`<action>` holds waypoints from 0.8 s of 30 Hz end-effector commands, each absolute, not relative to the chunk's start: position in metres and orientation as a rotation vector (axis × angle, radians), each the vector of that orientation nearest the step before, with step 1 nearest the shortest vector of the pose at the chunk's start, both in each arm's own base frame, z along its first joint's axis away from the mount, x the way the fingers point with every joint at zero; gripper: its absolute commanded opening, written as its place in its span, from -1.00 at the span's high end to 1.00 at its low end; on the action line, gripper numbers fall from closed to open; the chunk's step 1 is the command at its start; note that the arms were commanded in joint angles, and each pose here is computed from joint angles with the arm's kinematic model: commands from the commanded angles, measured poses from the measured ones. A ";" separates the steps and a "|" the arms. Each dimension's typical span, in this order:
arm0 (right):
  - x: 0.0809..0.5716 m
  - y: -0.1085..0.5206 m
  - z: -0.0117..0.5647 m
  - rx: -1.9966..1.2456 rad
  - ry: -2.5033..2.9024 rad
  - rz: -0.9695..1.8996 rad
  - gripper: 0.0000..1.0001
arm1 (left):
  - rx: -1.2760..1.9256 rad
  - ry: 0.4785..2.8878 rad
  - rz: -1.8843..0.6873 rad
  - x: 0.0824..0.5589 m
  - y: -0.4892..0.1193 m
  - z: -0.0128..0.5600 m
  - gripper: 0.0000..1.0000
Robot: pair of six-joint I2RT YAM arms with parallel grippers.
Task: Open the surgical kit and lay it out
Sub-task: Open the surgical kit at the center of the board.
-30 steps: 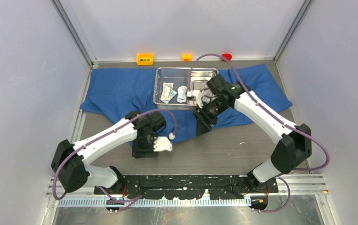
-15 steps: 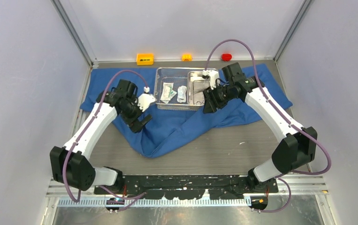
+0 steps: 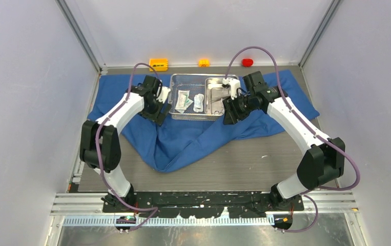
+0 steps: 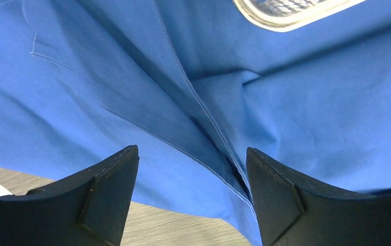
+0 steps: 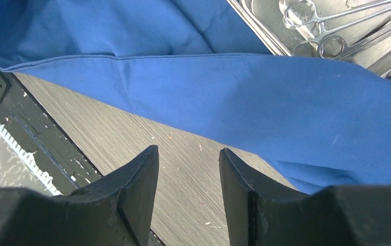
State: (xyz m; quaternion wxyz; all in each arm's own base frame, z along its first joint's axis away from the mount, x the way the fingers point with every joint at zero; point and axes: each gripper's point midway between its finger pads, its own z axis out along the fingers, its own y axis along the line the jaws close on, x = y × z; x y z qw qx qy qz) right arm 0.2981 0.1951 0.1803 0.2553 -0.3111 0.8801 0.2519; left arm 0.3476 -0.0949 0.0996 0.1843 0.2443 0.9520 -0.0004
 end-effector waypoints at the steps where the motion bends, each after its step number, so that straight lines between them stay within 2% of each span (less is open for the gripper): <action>1: 0.304 0.189 0.197 -0.837 2.310 0.641 -0.04 | 0.504 2.641 0.048 0.377 -0.084 0.109 -0.52; 4: 0.305 0.186 0.196 -0.838 2.311 0.621 -0.03 | 0.483 2.652 0.023 0.379 -0.085 0.103 -0.33; 8: 0.316 0.179 0.195 -0.792 2.317 0.560 -0.03 | 0.476 2.674 -0.010 0.378 -0.089 0.095 -0.16; 12: 0.342 0.161 0.195 -0.669 2.340 0.388 -0.12 | 0.446 2.686 -0.038 0.379 -0.089 0.088 0.02; 20: 0.410 0.125 0.189 -0.419 2.325 0.021 -0.45 | 0.382 2.662 -0.175 0.382 -0.090 0.101 0.98; 24: 0.436 0.108 0.183 -0.377 2.324 -0.127 -0.51 | 0.403 2.613 -0.178 0.380 -0.089 0.116 1.00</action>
